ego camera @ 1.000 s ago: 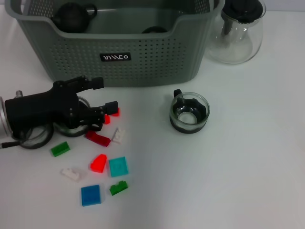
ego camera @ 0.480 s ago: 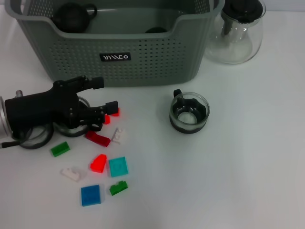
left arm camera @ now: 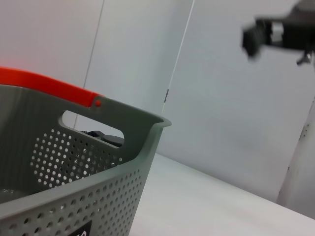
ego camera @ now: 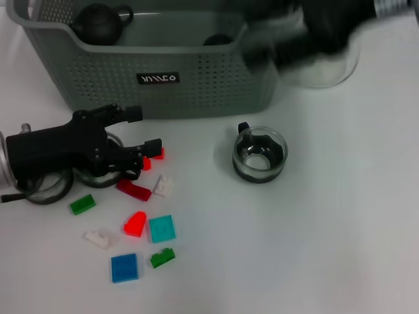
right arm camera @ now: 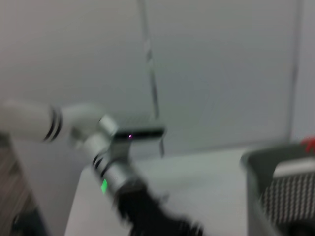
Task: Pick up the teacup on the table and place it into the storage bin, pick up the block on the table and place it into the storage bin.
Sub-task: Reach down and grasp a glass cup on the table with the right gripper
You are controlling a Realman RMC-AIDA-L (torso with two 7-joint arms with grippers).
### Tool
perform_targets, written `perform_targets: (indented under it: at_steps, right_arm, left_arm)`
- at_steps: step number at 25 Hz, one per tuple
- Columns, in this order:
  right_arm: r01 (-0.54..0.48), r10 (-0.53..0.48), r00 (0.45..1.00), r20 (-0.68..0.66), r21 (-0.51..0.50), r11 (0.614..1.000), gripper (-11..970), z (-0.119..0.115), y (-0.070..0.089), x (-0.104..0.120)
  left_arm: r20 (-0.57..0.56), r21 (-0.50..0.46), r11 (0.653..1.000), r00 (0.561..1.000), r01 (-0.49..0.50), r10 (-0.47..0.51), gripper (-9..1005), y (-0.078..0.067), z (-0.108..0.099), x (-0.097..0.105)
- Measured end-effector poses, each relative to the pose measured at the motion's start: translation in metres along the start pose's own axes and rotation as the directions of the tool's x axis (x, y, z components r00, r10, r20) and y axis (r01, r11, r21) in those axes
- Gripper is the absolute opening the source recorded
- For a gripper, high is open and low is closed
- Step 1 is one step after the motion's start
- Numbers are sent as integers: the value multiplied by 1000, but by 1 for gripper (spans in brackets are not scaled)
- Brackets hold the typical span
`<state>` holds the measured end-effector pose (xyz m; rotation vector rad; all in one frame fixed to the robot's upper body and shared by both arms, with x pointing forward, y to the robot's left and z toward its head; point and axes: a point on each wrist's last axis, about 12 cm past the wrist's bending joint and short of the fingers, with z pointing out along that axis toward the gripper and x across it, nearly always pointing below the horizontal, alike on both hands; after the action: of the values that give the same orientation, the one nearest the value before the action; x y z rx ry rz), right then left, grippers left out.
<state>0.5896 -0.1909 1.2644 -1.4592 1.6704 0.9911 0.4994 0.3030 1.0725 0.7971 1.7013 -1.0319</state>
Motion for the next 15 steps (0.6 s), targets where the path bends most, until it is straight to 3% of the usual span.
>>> perform_targets:
  at_steps: [6, 15]
  right_arm:
    - [-59, 50, 965, -257, -26, 998, 676, 15, 6, 31]
    - [-35, 58, 848, -527, 54, 998, 676, 57, -5, 47]
  left_arm:
    - [1, -3, 1000, 1000, 1, -1, 878, 0, 0, 0]
    - [3, -6, 1000, 1000, 6, -6, 878, 0, 2, 1]
